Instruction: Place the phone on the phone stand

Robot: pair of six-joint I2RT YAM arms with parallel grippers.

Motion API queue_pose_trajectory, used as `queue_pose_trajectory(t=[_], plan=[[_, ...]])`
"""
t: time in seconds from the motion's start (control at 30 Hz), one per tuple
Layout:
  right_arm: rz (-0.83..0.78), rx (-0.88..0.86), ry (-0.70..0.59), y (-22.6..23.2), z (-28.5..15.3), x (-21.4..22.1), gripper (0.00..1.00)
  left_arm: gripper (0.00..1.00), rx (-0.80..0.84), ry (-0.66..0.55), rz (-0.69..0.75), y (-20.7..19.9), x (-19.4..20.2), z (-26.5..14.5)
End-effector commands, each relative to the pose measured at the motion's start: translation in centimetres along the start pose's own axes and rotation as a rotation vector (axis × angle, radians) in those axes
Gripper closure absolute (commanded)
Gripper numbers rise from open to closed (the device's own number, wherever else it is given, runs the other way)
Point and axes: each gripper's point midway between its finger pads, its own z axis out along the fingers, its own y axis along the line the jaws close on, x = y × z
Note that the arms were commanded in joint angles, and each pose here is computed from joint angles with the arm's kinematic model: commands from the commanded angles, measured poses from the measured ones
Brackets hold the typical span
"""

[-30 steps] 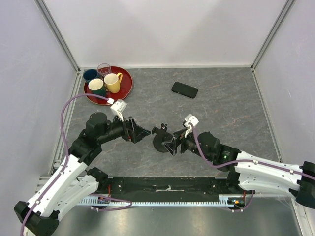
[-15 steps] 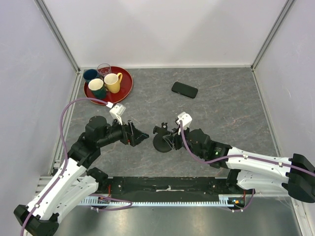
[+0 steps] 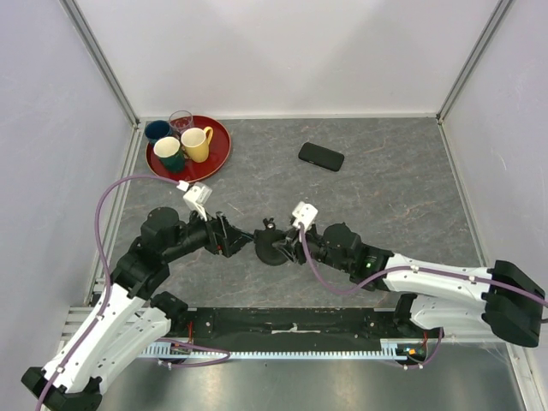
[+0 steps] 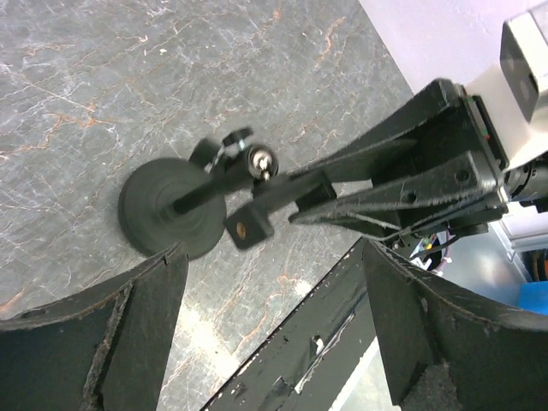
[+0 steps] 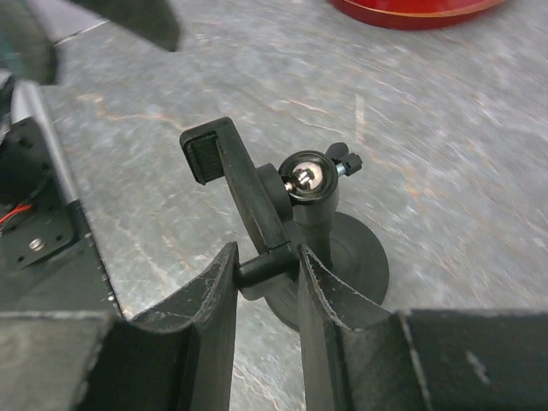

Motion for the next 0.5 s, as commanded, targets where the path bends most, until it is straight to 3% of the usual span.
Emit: queue_pose_trajectory(t=[0.0, 0.2, 0.47], plan=[[-0.141, -0.371, -0.081, 6.6, 1.5, -3.4, 1.0, 0.12, -0.019, -0.055, 0.028, -0.5, -1.9, -0.8], [-0.247, -0.553, 0.017, 8.6, 3.9, -2.1, 1.0, 0.12, -0.016, -0.094, 0.011, -0.5, -1.6, -1.5], [-0.285, -0.52, 0.156, 4.9, 7.9, -1.3, 1.0, 0.13, -0.031, -0.092, 0.015, -0.4, -1.4, -2.2]])
